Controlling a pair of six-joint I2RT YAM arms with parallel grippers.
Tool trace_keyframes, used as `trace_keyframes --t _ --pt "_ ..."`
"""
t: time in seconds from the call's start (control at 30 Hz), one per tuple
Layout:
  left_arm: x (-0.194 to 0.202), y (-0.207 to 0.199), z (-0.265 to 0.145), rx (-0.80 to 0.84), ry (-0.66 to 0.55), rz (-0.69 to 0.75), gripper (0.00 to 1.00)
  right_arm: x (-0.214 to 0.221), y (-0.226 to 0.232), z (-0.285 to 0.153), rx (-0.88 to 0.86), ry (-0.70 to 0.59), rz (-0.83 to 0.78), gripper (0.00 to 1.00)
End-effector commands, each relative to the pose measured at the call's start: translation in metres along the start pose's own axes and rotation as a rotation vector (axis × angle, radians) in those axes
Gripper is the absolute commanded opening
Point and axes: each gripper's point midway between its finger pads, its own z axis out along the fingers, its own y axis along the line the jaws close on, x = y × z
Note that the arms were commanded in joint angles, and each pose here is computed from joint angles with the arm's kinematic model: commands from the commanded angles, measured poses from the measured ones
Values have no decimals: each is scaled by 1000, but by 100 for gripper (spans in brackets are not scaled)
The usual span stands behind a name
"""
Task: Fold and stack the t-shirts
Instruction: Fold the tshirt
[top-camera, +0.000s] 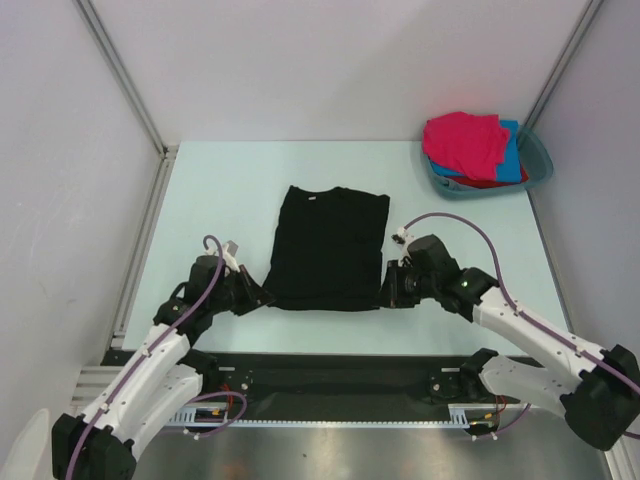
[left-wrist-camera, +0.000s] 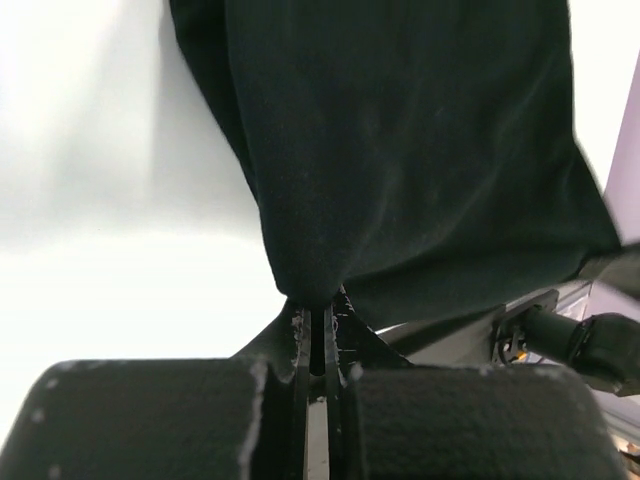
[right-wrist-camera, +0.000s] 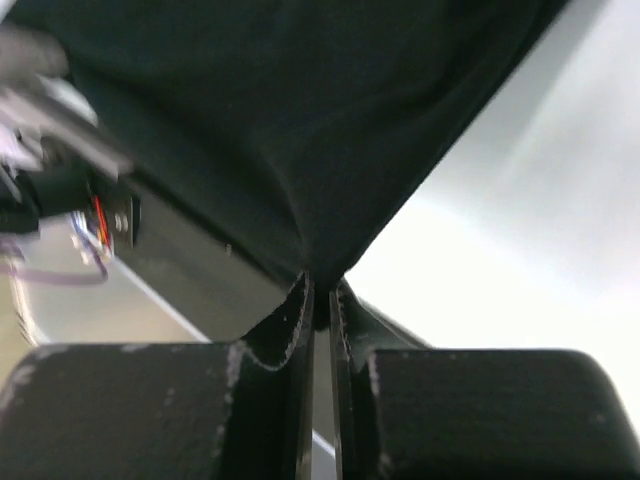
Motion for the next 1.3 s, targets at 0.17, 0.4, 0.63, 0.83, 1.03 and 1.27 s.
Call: trace_keyframes --t 0.17,0.4,0.63,0.83,1.03,1.27 --pt "-26 -22 -19 -5 -56 53 1 16 21 -11 131 -61 -132 0" --pt "-47 -34 -22 -15 -92 99 2 -26 20 -23 240 -195 -205 0" --pt "-72 -49 -7 -13 -106 143 2 -76 11 -25 316 -284 -233 0" --pt "-102 -63 15 -19 -116 193 3 -110 1 -23 325 -356 -224 0" --pt "-143 -89 30 -8 -164 249 3 -145 -11 -20 363 -402 -241 0" --pt "-190 -101 60 -43 -184 285 6 -176 -25 -4 368 -407 -234 0"
